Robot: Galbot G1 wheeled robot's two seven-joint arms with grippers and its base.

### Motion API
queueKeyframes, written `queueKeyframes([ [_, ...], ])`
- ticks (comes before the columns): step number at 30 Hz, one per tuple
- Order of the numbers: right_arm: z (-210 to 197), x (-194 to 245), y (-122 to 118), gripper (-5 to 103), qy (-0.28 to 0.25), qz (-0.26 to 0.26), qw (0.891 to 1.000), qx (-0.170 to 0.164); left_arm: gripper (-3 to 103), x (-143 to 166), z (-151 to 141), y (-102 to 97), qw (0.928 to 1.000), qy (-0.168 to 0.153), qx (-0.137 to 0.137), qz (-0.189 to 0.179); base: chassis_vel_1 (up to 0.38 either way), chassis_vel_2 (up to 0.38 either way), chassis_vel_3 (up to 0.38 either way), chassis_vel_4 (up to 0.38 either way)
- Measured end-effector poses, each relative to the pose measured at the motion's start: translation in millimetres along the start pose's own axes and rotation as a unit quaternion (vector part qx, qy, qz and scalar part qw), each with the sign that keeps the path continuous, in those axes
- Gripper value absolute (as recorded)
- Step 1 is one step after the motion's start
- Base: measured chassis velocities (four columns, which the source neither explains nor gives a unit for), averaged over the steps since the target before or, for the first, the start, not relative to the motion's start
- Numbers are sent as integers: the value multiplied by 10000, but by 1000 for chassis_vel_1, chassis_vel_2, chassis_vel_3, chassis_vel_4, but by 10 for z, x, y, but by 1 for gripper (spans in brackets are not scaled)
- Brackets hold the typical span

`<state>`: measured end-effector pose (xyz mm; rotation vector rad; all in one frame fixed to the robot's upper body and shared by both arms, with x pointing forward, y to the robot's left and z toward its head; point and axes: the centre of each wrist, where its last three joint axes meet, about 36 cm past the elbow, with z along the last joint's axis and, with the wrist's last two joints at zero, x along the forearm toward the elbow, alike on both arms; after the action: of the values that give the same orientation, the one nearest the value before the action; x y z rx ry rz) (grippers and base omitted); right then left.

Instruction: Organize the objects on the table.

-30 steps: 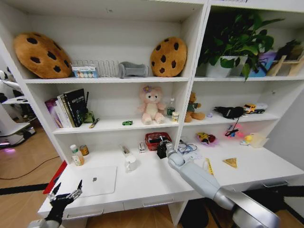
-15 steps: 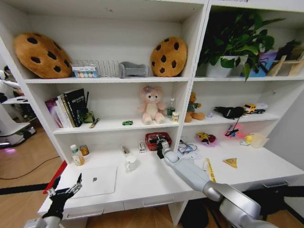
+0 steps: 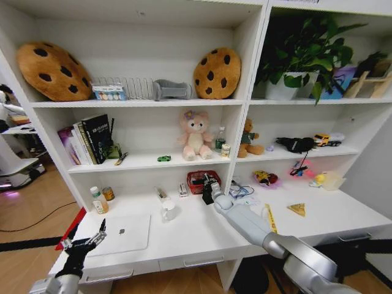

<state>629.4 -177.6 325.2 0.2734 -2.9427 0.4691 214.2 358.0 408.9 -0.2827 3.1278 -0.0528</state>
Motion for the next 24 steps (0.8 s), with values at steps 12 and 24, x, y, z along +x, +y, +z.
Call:
queueKeyframes([
  [12,-56,-18,40,27,-104,-46,9999,-26,100,12,18,40,10000,44,-2,-23,0,0,0,0],
  [24,-30,203,-54,76,-12,37,9999,-93,100,-23,17,30,10000,21,2,22,0,0,0,0],
])
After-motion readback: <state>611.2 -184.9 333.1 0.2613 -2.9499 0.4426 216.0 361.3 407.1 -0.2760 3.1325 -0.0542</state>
